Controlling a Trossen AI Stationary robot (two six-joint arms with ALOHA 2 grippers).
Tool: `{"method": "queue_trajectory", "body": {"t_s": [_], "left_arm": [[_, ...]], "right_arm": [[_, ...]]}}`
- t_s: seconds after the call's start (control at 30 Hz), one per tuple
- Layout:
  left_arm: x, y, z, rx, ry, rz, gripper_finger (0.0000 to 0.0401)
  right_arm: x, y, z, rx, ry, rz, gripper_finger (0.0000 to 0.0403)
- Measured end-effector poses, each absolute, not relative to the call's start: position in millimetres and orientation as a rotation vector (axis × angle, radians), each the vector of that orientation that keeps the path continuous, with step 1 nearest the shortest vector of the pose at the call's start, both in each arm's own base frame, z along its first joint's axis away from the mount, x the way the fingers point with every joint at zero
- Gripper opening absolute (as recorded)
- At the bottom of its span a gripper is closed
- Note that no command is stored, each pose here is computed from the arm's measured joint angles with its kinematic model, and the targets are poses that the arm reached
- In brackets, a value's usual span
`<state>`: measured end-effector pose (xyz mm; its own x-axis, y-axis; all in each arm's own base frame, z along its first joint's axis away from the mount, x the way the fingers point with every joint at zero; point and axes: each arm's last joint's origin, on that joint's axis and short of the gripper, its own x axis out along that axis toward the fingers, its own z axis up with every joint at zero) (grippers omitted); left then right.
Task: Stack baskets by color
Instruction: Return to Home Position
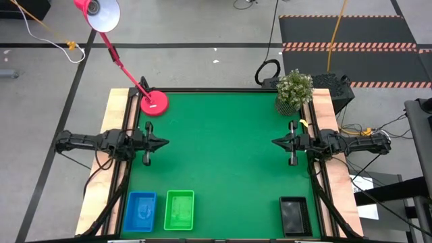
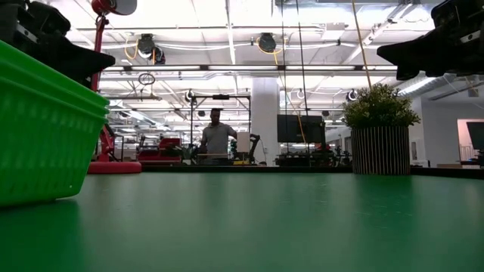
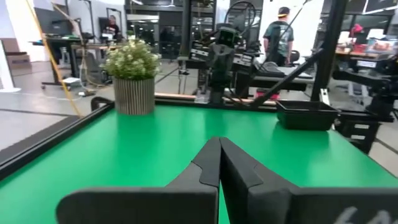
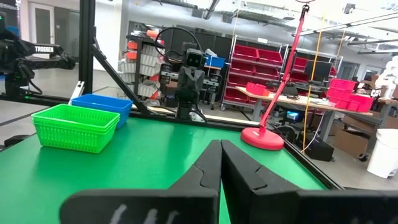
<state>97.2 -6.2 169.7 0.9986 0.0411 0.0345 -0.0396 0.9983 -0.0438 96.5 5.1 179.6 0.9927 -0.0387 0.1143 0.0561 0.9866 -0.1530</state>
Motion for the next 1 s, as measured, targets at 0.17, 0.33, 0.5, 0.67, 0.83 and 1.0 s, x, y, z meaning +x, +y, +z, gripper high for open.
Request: {"method": "queue_trajectory", "body": {"t_s": [0.17,0.33,0.5,0.67,0.83,1.0], "left_arm": [[97.3,-7.5,168.6,-0.007,-0.023,-0.027,0.0002],[97.5,-8.9,167.4,-0.001,-0.01,-0.075,0.0004],[97.4,-9.3,167.2,-0.009,-0.007,-0.085,0.0005],[97.4,-9.1,167.3,-0.006,-0.009,-0.08,0.0027],[97.5,-9.1,167.3,-0.006,-0.009,-0.077,0.0041],[97.5,-9.0,167.4,-0.006,-0.01,-0.076,0.0044]], "right_arm": [[96.5,5.1,179.5,-0.157,-0.111,-0.048,0.0],[96.5,5.1,179.6,-0.156,-0.111,-0.048,0.0],[96.5,5.1,179.5,-0.156,-0.111,-0.048,0.0],[96.5,5.1,179.5,-0.157,-0.111,-0.048,0.0],[96.5,5.1,179.6,-0.156,-0.111,-0.048,0.0],[96.5,5.1,179.5,-0.156,-0.111,-0.048,0.0]]}}
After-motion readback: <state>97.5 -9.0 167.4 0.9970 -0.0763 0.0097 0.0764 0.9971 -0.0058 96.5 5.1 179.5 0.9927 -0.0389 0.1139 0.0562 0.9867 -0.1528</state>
